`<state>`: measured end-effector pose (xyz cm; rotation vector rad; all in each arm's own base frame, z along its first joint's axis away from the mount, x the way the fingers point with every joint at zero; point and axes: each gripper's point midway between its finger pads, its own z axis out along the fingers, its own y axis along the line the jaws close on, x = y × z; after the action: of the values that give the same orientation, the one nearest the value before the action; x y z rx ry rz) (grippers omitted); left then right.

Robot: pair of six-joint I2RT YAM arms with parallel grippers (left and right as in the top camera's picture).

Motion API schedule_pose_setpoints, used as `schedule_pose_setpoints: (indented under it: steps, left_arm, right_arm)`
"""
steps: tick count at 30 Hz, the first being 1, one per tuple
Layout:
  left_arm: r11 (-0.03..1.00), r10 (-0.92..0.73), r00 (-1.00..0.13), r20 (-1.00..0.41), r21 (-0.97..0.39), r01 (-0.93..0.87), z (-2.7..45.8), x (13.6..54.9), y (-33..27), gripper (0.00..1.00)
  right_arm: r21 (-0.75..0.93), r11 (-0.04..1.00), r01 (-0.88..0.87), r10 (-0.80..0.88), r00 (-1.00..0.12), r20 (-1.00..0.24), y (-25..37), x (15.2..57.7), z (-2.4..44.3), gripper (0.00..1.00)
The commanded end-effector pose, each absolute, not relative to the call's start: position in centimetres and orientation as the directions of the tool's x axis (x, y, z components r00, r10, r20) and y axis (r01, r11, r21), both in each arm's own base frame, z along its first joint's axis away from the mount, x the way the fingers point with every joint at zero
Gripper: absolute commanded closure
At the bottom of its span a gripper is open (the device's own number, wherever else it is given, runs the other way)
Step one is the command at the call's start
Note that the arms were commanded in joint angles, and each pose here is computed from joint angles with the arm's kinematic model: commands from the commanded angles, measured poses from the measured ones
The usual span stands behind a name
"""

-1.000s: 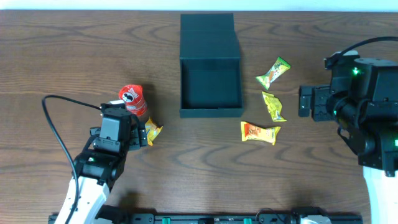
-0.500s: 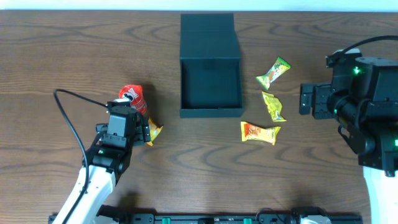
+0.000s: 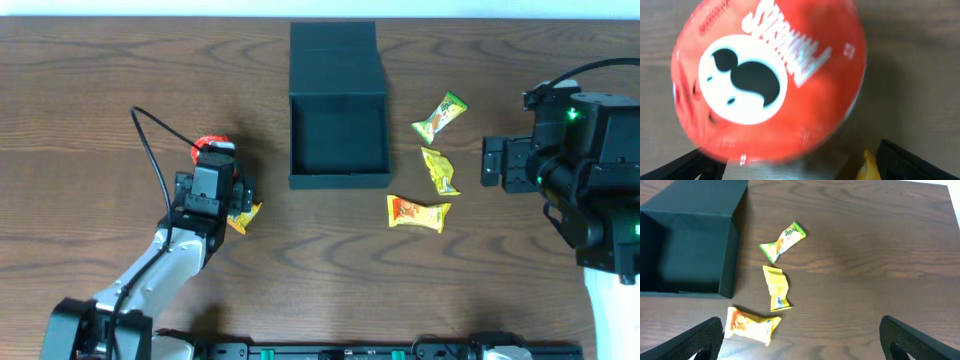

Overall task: Pack container
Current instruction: 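Grasp the red Pringles can with the left gripper and lift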

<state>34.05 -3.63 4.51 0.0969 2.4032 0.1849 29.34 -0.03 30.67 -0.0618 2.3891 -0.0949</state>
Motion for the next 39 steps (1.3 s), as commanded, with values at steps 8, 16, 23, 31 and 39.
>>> schedule_pose_setpoints:
  steps: [8,16,23,31,39]
  left_arm:
    - [0.988,0.103,-0.755,-0.647,0.155,0.003,2.6,34.4,-3.5,0.05]
    - [0.992,0.009,-0.730,-0.684,0.096,-0.077,1.0,34.3,-1.7,0.05]
    - [0.997,-0.027,-0.691,-0.722,0.034,-0.074,1.5,34.9,-1.6,0.05]
    - [0.998,-0.030,-0.698,-0.716,0.023,-0.067,0.1,35.2,-1.7,0.13]
    - [0.999,-0.035,-0.658,-0.753,0.001,-0.054,-0.1,36.5,-2.1,0.20]
  right_arm:
    - [-0.104,0.995,0.002,-0.070,-0.724,-0.686,-0.5,29.3,31.2,0.01]
    - [-0.106,0.994,0.005,-0.070,-0.719,-0.691,-0.6,29.4,31.3,0.01]
    - [-0.107,0.994,0.033,-0.053,-0.701,-0.711,-0.9,29.8,31.8,0.01]
    - [-0.091,0.995,0.050,-0.034,-0.674,-0.738,-0.9,30.4,32.4,0.01]
    - [-0.084,0.995,0.056,-0.023,-0.682,-0.731,-0.9,30.2,32.2,0.01]
